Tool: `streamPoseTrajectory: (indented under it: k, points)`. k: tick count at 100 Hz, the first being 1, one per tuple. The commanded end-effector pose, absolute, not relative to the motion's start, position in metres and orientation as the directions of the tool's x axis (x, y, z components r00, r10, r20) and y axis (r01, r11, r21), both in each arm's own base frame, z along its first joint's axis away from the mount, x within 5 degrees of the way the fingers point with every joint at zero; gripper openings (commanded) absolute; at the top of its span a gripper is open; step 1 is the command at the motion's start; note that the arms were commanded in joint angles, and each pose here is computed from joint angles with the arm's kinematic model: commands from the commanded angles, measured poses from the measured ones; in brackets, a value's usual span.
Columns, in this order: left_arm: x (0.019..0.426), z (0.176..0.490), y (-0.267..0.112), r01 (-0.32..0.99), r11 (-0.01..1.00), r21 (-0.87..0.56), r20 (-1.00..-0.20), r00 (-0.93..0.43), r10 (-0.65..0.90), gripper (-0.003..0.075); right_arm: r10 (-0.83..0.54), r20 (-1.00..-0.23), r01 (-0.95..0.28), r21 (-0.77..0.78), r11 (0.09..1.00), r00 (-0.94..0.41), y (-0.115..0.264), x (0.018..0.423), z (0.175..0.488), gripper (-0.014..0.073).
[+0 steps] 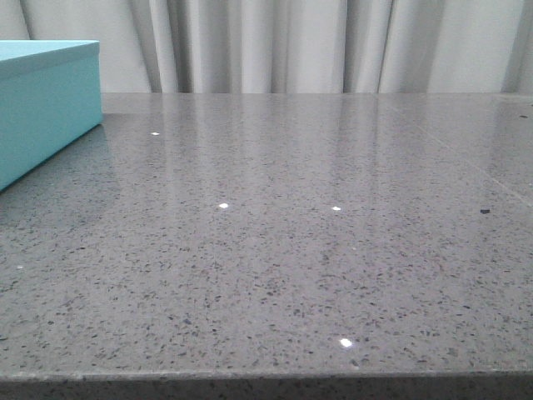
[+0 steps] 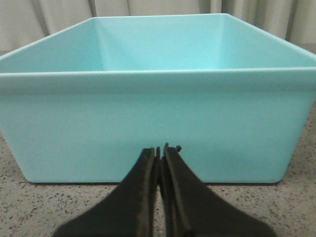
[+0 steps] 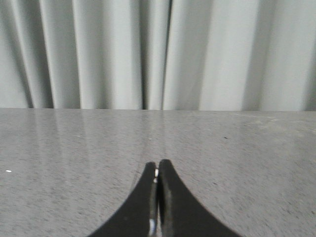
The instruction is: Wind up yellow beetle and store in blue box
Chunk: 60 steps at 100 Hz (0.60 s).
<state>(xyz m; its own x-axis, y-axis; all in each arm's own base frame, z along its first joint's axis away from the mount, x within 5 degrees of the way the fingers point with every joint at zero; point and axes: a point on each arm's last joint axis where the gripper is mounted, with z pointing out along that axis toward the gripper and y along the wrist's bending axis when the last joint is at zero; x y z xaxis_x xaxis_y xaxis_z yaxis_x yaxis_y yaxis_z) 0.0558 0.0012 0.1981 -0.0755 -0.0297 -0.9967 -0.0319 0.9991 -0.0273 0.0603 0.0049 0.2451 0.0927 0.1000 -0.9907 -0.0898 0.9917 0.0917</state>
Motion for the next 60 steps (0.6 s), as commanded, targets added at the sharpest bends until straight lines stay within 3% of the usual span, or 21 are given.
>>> streamPoseTrajectory:
  k: [1, 22, 60]
  points:
    - [0.054, 0.199, 0.001, -0.032, 0.999, -0.039, -0.999, 0.006, -0.039, -0.0018, 0.084, -0.976, -0.065, 0.072, 0.995, 0.201, 0.003, 0.057, 0.247, -0.0059]
    - [0.054, 0.199, 0.001, -0.032, 0.999, -0.039, -0.999, 0.006, -0.039, -0.0018, 0.078, -0.985, -0.037, 0.074, 0.997, 0.153, 0.001, 0.053, 0.215, -0.0059]
    - [0.055, 0.199, 0.001, -0.032, 0.999, -0.039, -0.999, 0.004, -0.039, -0.0018, 0.077, -0.993, -0.028, 0.075, 0.997, 0.093, 0.001, 0.054, 0.209, -0.0059]
